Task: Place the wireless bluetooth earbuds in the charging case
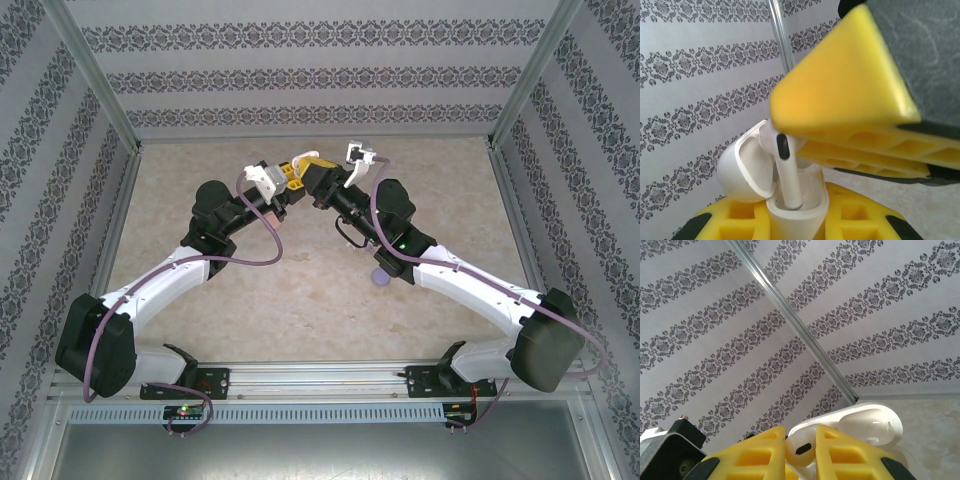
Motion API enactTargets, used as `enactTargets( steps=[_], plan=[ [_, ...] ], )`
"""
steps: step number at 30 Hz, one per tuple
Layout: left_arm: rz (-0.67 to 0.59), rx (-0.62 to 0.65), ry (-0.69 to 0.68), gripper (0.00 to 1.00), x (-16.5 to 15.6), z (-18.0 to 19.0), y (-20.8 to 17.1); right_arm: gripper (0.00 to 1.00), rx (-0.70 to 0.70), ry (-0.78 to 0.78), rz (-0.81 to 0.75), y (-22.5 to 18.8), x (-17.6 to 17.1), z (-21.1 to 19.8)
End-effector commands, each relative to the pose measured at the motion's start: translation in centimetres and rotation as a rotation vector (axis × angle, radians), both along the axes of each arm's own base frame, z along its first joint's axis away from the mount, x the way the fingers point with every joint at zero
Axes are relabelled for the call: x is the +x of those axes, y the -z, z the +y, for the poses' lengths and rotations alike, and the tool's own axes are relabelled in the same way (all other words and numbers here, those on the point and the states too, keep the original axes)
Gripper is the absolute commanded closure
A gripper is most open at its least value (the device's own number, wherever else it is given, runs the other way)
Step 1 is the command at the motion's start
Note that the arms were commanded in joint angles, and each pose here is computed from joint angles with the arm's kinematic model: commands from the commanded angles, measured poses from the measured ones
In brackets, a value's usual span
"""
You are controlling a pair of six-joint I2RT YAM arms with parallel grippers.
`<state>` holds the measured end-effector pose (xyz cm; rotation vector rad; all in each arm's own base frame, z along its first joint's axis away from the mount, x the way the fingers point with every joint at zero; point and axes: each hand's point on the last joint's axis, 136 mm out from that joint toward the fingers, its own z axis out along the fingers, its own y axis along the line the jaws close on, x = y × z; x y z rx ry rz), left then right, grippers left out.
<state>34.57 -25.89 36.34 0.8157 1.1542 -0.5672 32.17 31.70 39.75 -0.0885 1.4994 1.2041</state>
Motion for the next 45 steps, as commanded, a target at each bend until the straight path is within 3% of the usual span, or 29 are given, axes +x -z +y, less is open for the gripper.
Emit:
enactTargets(
  steps=[1,25,30,39,45],
  plan=[
    [-0.071,-0.054,0.016,1.00,-0.9,-0.2,-3.3,0.82,0.013,-0.009,-0.009,0.0,-0.2,0.4],
    [-0.065,-0.075,0.008,1.00,-0.8,0.0,-4.1,0.82,-0.140,0.026,0.046,4.0,0.4,0.7],
    [-0.045,-0.075,0.021,1.00,-0.7,-0.3,-3.9,0.72,-0.150,0.053,0.061,4.1,0.8,0.4],
    [-0.010,-0.081,0.030,1.00,-0.7,-0.6,-2.9,0.43,-0.120,0.085,0.085,2.6,1.6,-0.5],
    [0.005,-0.096,0.036,1.00,-0.9,-0.7,-2.4,0.34,-0.082,0.068,0.100,1.1,1.9,-1.0]
  ],
)
